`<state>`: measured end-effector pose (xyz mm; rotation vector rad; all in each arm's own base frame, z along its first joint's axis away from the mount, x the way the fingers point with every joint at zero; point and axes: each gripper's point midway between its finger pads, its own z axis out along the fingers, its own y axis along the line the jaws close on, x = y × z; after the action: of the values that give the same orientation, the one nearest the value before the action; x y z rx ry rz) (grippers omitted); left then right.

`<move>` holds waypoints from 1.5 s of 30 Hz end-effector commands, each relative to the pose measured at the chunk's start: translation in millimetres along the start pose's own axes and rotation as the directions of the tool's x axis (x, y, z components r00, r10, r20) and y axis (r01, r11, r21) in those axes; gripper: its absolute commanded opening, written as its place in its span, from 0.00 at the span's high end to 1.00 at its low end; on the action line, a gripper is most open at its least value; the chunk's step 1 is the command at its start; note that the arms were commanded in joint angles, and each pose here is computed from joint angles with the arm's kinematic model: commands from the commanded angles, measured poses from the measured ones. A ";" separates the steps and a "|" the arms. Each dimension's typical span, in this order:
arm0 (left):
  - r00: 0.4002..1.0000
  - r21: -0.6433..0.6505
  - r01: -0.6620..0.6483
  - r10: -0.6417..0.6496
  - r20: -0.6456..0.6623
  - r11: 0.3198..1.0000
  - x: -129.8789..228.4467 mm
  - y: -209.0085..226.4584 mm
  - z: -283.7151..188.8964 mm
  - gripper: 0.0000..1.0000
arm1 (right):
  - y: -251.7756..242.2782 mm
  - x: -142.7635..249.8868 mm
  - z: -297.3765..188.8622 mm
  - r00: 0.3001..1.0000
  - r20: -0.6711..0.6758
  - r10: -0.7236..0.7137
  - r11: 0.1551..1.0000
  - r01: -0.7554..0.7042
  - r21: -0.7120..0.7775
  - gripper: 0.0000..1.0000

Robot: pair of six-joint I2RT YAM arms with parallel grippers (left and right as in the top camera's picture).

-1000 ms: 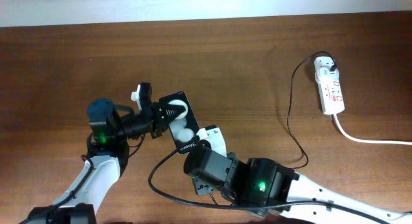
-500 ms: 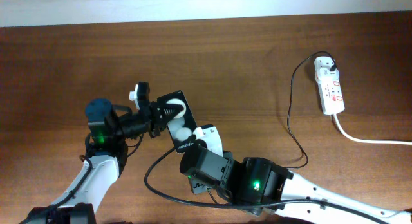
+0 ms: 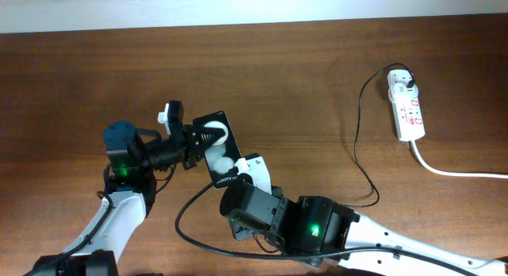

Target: Plug charger to phone and switch on socket

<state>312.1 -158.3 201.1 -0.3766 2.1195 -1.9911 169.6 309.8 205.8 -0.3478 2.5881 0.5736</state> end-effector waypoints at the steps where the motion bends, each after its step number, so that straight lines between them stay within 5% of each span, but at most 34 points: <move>1: 0.991 0.026 -0.023 0.027 -0.133 0.999 23.7 -7.5 3.8 1.00 | -4.3 -18.7 -1.3 0.996 0.085 -0.002 0.999 -0.001 0.033 0.89; 12: 0.989 -0.002 -0.146 0.146 0.004 0.989 0.9 -3.6 8.0 1.00 | -16.9 -14.7 -33.1 0.996 0.093 0.000 1.000 -0.003 0.027 0.54; 20: 0.965 -0.031 -0.247 0.248 0.079 0.969 -12.2 -19.3 30.4 1.00 | -62.5 -21.0 -107.1 0.969 0.247 0.021 0.997 -0.038 0.064 0.41; 31: 0.948 -0.270 -0.318 0.310 -0.072 0.909 -67.0 -0.7 101.6 1.00 | -109.2 -10.4 -164.7 0.935 0.352 0.042 0.995 -0.071 0.072 0.41; 37: 0.914 -0.364 -0.394 0.320 -0.248 0.844 -91.1 67.8 146.1 1.00 | -115.6 -4.2 -163.3 0.944 0.329 0.026 0.993 -0.063 0.102 0.41; 45: 0.913 -0.419 -0.371 0.243 -0.328 0.829 -95.8 156.9 172.7 1.00 | -115.7 -4.2 -163.0 0.944 0.328 0.025 0.993 -0.062 0.104 0.41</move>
<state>445.7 -278.9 39.5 0.0905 2.6515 -1.4112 146.5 137.9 296.9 -0.1659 2.3144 0.4644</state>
